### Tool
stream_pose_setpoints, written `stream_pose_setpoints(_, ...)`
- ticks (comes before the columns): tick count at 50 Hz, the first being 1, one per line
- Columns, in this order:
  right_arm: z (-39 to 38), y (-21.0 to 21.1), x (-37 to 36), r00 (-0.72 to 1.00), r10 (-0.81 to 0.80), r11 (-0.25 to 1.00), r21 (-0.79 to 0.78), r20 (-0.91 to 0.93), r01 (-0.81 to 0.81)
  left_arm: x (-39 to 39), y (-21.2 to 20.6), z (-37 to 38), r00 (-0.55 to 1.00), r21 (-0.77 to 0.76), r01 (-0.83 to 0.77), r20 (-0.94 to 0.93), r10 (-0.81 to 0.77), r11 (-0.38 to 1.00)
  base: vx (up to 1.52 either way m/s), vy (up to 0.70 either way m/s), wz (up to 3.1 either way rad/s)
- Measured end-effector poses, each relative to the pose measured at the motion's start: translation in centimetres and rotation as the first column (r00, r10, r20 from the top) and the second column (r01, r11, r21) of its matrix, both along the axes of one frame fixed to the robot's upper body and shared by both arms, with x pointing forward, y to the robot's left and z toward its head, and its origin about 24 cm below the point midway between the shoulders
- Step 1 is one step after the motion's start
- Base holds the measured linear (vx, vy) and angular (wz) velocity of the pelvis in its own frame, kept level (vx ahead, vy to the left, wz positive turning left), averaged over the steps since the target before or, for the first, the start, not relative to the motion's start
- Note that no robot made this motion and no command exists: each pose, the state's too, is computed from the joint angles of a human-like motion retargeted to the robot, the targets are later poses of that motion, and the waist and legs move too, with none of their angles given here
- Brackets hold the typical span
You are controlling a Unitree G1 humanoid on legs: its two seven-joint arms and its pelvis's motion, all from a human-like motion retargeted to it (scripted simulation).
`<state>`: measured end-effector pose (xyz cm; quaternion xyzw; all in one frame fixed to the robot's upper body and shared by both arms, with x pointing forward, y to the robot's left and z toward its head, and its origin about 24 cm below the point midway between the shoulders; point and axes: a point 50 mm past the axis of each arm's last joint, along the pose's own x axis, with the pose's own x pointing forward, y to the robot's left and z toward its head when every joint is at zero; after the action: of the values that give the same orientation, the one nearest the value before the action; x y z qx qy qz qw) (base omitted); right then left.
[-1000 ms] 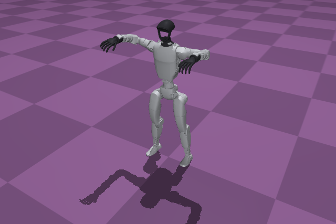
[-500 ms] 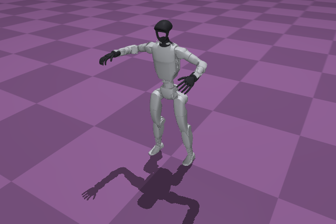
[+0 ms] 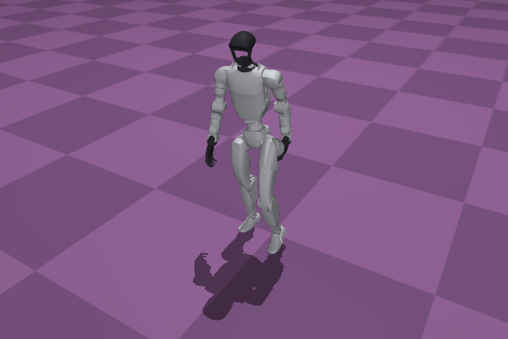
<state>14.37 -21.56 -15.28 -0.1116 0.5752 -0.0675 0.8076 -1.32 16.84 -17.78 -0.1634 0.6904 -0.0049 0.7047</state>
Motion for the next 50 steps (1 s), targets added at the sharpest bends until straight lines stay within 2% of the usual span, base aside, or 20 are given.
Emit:
stream_pose_setpoints(4, 0.4, 1.1, 1.3, 0.976, 0.211, 0.977, -0.029, 0.046, -0.210, -1.2, 0.3, 0.3, 1.000, -0.009, -0.012, 0.006, 0.012, 1.000, 0.33, -0.01, -0.30)
stream_pose_setpoints(8, 1.3, 2.0, 3.0, 0.872, 0.482, 0.876, -0.080, 0.083, -0.476, -0.9, 1.5, 0.2, 0.999, 0.064, -0.035, 0.016, 0.034, 0.997, 0.43, 0.05, -0.72)
stream_pose_setpoints(12, 2.1, 2.3, 4.6, 0.776, 0.621, 0.783, -0.125, 0.107, -0.609, 0.8, 2.7, 0.1, 0.999, 0.155, -0.027, 0.043, 0.021, 0.987, 0.50, 0.11, -0.53)
stream_pose_setpoints(16, 2.2, 2.1, 4.8, 0.811, 0.567, 0.823, -0.120, 0.142, -0.555, 3.5, 4.2, 0.2, 0.994, 0.232, 0.041, 0.085, -0.062, 0.972, 0.54, 0.17, -0.05)
stream_pose_setpoints(20, 2.0, 1.3, 4.3, 0.916, 0.336, 0.942, -0.058, 0.221, -0.331, 8.3, 5.8, 1.0, 0.957, 0.320, 0.174, 0.168, -0.236, 0.931, 0.60, 0.21, 0.36)
stream_pose_setpoints(23, 1.6, 0.5, 2.9, 0.958, 0.160, 0.987, -0.008, 0.239, -0.162, 12.7, 7.0, 2.2, 0.887, 0.419, 0.286, 0.224, -0.403, 0.862, 0.58, 0.20, 0.40)
stream_pose_setpoints(27, 0.9, -0.4, 1.0, 0.979, 0.054, 0.998, 0.000, 0.198, -0.055, 20.0, 8.4, 5.3, 0.781, 0.578, 0.314, 0.294, -0.552, 0.753, 0.52, 0.16, 0.38)
stream_pose_setpoints(33, -0.1, -0.8, -2.0, 0.978, 0.196, 0.981, -0.006, 0.068, -0.196, 29.7, 8.5, 12.1, 0.629, 0.700, 0.190, 0.452, -0.632, 0.689, 0.50, 0.10, 0.50)
stream_pose_setpoints(37, -0.7, -1.1, -4.3, 0.958, 0.285, 0.958, 0.017, -0.022, -0.285, 33.6, 7.0, 16.0, 0.508, 0.682, 0.087, 0.597, -0.621, 0.726, 0.53, 0.03, 0.76)
stream_pose_setpoints(41, -1.1, -1.8, -6.4, 0.955, 0.270, 0.963, 0.032, -0.122, -0.268, 35.7, 5.2, 18.6, 0.405, 0.628, 0.036, 0.702, -0.586, 0.777, 0.63, -0.06, 0.92)
stream_pose_setpoints(46, -1.6, -1.3, -7.9, 0.929, 0.292, 0.955, 0.117, -0.228, -0.272, 35.6, 4.1, 18.4, 0.349, 0.679, 0.137, 0.649, -0.676, 0.722, 0.70, -0.15, 0.22)
stream_pose_setpoints(50, -1.6, -1.4, -7.9, 0.920, 0.300, 0.952, 0.141, -0.251, -0.272, 32.7, 3.9, 14.8, 0.396, 0.678, 0.253, 0.578, -0.713, 0.690, 0.73, -0.19, -0.25)
